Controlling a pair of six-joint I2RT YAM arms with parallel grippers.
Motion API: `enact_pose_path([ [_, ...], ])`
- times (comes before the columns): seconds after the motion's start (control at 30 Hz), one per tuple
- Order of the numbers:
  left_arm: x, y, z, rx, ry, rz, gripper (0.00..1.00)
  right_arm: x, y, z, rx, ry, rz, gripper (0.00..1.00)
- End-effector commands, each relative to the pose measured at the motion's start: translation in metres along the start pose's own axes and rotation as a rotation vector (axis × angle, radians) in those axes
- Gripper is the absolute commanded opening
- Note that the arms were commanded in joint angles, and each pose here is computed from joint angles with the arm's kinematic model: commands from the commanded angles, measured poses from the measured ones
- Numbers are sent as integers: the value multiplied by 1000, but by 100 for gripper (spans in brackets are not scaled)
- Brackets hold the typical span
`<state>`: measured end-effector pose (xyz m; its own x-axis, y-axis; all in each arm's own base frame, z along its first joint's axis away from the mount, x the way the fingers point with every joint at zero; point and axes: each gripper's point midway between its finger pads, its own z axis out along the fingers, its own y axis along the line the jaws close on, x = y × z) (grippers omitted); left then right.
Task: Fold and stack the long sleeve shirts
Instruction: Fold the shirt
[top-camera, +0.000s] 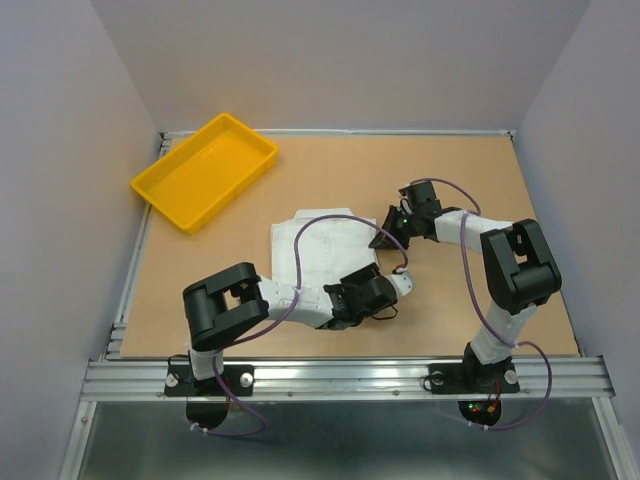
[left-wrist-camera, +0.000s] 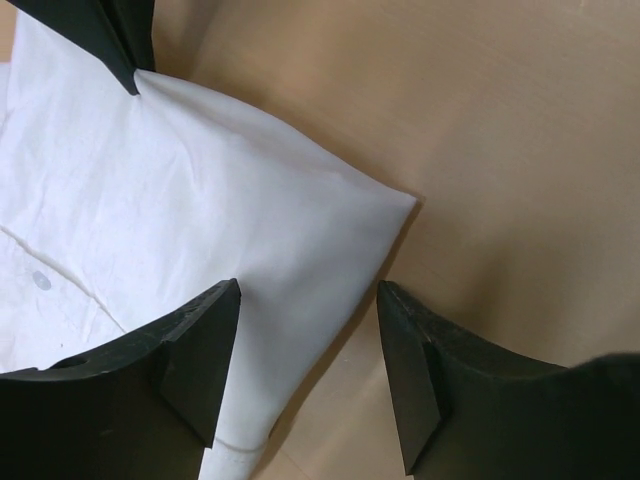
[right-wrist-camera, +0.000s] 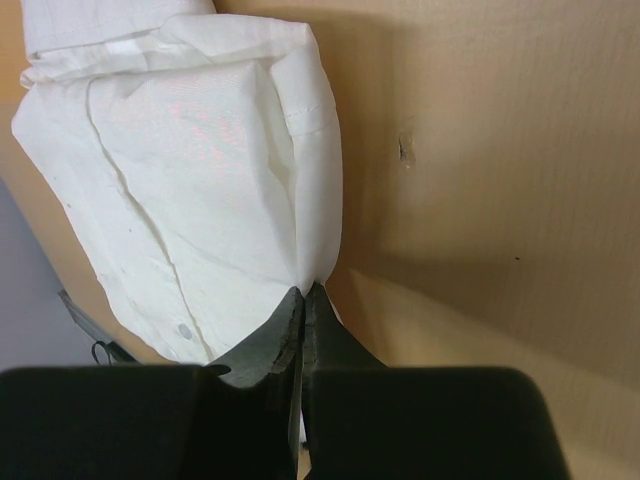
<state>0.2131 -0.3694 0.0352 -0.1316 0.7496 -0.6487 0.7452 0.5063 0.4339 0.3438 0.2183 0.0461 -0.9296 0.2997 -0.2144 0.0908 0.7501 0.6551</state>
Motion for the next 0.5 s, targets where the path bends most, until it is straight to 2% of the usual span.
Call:
enact_pose_path([
  [0.0,-19,8,1,-64,-47,-6,66,-25,39,-16,-99,-72,-54,1],
  [0.07,-15,5,3,-64,-37,-2,62,-25,39,-16,-99,-72,-49,0],
  [0.13,-12,4,4,-66,-32,-11,51,-25,40,-16,-99,-72,-43,1],
  [0.17,-11,4,5,-66,-29,-16,44,-25,40,-16,-98,-73,-42,1],
  [0.2,-11,4,5,-63,-29,-23,30,-26,40,-17,-96,-78,-35,1],
  [0.23,-12,3,4,-60,-33,-28,24,-27,39,-17,-92,-84,-31,1],
  [0.4,-19,5,-5,-44,-58,-63,4,-32,40,-16,-82,-100,-18,1],
  [0.47,-21,6,-9,-37,-68,-88,0,-36,42,-16,-85,-106,-11,5],
])
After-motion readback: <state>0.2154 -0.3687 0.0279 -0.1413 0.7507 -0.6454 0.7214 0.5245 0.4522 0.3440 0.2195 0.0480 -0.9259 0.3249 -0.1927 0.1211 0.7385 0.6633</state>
